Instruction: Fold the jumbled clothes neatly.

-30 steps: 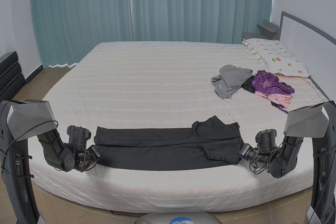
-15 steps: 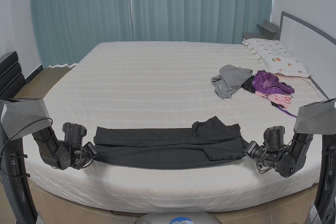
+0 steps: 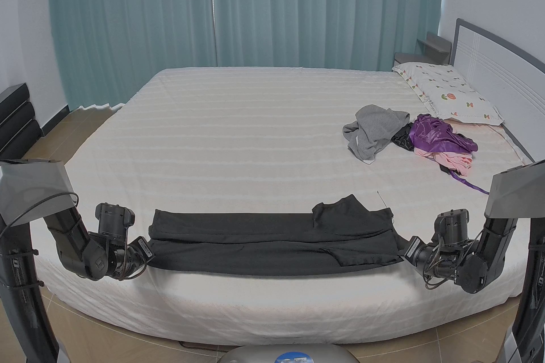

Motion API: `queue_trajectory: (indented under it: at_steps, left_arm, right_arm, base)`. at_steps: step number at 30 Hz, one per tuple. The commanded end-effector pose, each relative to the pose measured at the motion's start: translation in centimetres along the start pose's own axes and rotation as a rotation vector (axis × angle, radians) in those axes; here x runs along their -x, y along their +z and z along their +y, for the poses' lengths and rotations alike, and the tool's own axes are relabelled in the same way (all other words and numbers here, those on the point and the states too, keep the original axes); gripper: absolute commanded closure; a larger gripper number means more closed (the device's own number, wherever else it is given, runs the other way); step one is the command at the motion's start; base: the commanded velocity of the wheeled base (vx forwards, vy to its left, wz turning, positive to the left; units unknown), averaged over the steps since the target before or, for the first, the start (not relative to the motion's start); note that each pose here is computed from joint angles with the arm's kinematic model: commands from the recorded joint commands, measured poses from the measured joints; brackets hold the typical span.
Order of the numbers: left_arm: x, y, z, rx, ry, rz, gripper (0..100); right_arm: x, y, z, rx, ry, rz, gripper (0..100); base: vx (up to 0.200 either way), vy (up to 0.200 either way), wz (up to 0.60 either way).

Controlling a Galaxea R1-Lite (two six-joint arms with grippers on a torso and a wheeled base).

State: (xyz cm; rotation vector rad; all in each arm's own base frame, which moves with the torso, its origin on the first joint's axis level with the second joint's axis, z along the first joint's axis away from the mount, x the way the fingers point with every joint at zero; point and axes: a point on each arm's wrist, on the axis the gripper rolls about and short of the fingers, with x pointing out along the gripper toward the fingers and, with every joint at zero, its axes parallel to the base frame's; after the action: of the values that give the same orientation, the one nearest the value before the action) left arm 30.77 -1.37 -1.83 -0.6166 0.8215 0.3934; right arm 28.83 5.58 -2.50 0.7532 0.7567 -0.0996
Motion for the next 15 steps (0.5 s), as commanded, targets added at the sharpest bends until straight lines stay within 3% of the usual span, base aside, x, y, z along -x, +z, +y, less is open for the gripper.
queue_trajectory:
  at_steps: [1, 15]
  left_arm:
    - [0.4, -0.8, 0.8, -0.020, 0.023, 0.029, 100]
    - [0.2, -1.8, 1.3, -0.056, 0.042, 0.073, 100]
  right_arm:
    - [1.2, -0.6, -0.6, 0.038, -0.014, 0.037, 100]
    - [1.3, -2.3, -2.0, 0.131, -0.068, 0.115, 100]
  base:
    - [0.000, 0.000, 0.00]
    - [0.000, 0.000, 0.00]
